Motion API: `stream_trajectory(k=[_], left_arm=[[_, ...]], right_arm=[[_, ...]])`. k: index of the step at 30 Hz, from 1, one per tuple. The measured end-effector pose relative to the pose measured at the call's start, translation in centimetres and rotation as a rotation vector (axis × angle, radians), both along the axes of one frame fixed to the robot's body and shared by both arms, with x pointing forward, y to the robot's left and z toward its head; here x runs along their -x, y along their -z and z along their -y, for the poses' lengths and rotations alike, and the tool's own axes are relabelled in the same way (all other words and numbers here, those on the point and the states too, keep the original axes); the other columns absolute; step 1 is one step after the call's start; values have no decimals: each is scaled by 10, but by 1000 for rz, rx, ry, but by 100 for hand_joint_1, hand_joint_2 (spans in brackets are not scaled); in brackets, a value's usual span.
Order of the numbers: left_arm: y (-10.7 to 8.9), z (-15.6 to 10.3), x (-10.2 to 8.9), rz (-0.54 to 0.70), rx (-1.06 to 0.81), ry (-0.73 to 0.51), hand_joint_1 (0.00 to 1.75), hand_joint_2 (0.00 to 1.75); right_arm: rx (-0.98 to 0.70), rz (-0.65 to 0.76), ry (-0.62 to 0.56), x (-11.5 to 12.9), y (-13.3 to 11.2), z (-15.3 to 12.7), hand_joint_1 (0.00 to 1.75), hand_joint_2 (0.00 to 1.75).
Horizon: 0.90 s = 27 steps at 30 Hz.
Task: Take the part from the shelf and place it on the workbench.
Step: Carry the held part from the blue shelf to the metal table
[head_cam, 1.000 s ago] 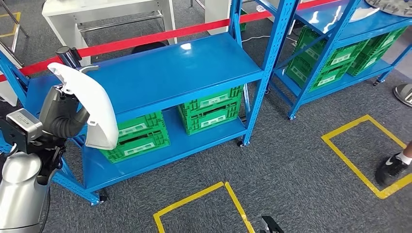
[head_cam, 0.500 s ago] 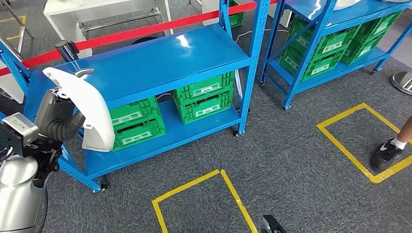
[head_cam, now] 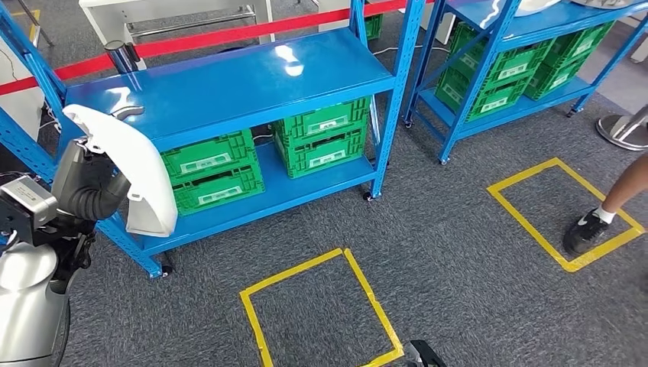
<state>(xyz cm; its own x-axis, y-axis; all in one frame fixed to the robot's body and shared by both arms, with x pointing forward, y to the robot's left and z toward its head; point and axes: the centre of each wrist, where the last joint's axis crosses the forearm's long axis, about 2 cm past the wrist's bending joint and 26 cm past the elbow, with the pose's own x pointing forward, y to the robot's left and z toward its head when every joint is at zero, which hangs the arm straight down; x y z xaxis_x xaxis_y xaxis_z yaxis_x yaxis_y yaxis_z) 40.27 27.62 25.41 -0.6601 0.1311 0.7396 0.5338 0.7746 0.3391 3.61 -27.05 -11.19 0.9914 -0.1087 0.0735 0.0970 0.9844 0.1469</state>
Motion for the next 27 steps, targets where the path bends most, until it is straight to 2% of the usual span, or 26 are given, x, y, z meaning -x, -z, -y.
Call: stream_trajectory(k=[16, 21, 27], left_arm=[[0, 1, -5, -7, -21, -38, 175, 175], [-8, 4, -8, 13, -15, -38, 175, 175], [-7, 8, -10, 2, -13, -36, 175, 175]], right_arm=[[-1, 0, 20, -4, 0, 0, 0, 0], [-2, 0, 23, -4, 0, -1, 0, 0], [-6, -6, 34, 0, 0, -3, 0, 0]])
